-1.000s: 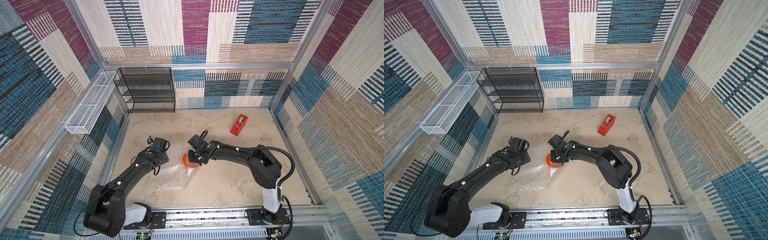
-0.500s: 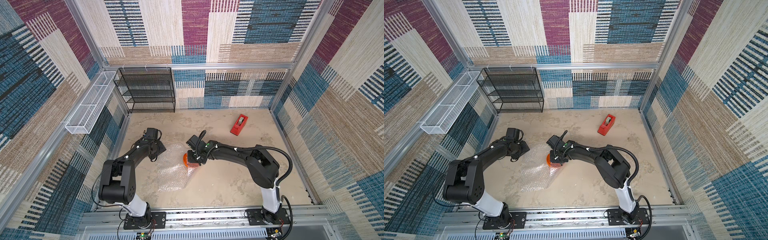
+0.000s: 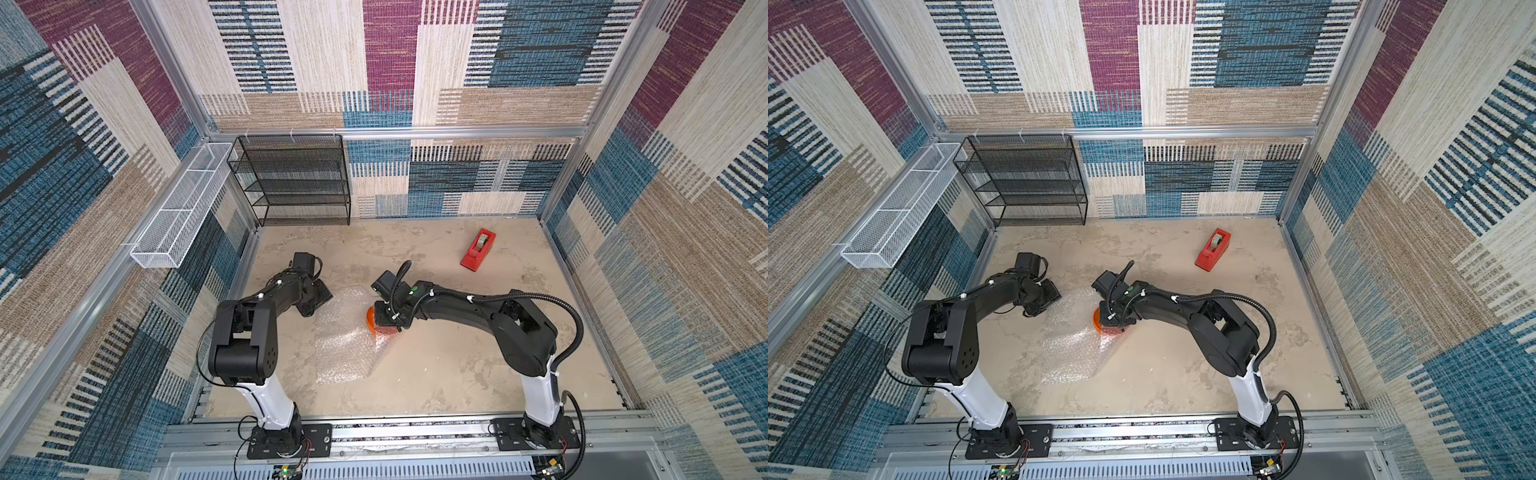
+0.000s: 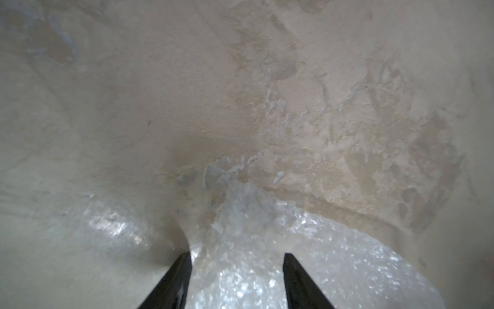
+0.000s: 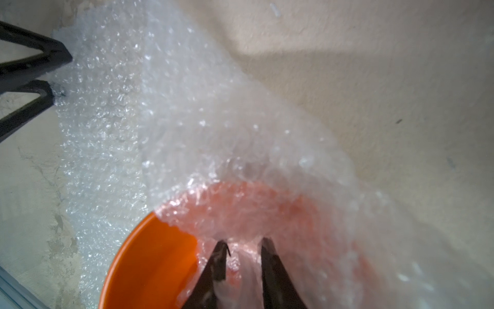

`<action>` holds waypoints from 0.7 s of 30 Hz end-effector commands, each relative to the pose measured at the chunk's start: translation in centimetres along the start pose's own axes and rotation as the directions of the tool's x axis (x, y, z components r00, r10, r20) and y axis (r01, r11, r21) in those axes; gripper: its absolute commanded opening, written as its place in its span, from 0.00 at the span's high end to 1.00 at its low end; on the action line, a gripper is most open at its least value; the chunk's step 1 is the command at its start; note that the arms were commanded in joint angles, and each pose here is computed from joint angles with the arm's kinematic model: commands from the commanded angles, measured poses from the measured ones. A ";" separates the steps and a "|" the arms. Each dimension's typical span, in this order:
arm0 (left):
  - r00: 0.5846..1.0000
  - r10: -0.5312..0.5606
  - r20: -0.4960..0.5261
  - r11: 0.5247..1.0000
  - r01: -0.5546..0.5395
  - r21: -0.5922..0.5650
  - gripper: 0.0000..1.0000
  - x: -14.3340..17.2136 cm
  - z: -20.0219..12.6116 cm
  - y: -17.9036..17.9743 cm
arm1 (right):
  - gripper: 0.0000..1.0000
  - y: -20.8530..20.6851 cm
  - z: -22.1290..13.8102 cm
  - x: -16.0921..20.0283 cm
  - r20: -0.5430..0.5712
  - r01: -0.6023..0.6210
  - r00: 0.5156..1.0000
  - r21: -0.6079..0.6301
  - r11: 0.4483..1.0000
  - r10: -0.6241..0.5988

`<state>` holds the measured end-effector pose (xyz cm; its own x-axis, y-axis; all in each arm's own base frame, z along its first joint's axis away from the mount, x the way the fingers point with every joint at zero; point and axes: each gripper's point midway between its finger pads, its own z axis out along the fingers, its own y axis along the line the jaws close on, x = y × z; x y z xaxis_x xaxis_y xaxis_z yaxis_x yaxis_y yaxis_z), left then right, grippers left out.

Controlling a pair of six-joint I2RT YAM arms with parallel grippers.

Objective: Wrap bowls in bubble wrap
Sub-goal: Wrap the bowl in bubble wrap.

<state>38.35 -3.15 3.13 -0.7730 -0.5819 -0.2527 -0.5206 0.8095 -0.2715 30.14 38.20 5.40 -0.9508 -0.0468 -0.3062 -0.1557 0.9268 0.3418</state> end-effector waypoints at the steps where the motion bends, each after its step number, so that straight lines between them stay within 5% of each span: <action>1: 0.999 0.034 -0.014 0.999 -0.035 -0.031 0.40 0.4 0.1 0.9 | 0.74 -0.1 0.0 -0.1 0.011 0.011 1.000 0.013 1.000 -0.011; 5: 0.999 0.042 -0.020 0.999 -0.043 -0.026 0.42 0.1 0.5 0.6 | 0.74 -0.1 0.1 -0.1 0.011 0.013 1.000 0.020 1.000 -0.013; 11: 0.998 0.054 -0.018 0.998 -0.055 -0.033 0.62 -0.5 0.6 0.3 | 0.74 -0.1 0.2 -0.1 0.008 0.016 1.000 0.022 1.000 -0.017; 17: 0.998 0.063 -0.022 0.998 -0.064 -0.029 1.00 -0.3 0.3 0.3 | 0.74 0.3 0.2 -0.3 0.009 0.021 1.000 0.018 1.000 -0.021; 21: 0.997 0.069 -0.015 0.998 -0.069 0.007 1.00 -0.4 -0.6 -0.4 | 0.74 0.2 0.3 -0.2 0.007 0.025 1.000 0.027 0.999 -0.025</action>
<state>38.81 -2.86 3.12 -0.8023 -0.5397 -0.2551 -0.4863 0.8387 -0.2450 30.29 38.68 5.39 -0.9480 -0.0590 -0.3129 -0.1670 0.9287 0.3310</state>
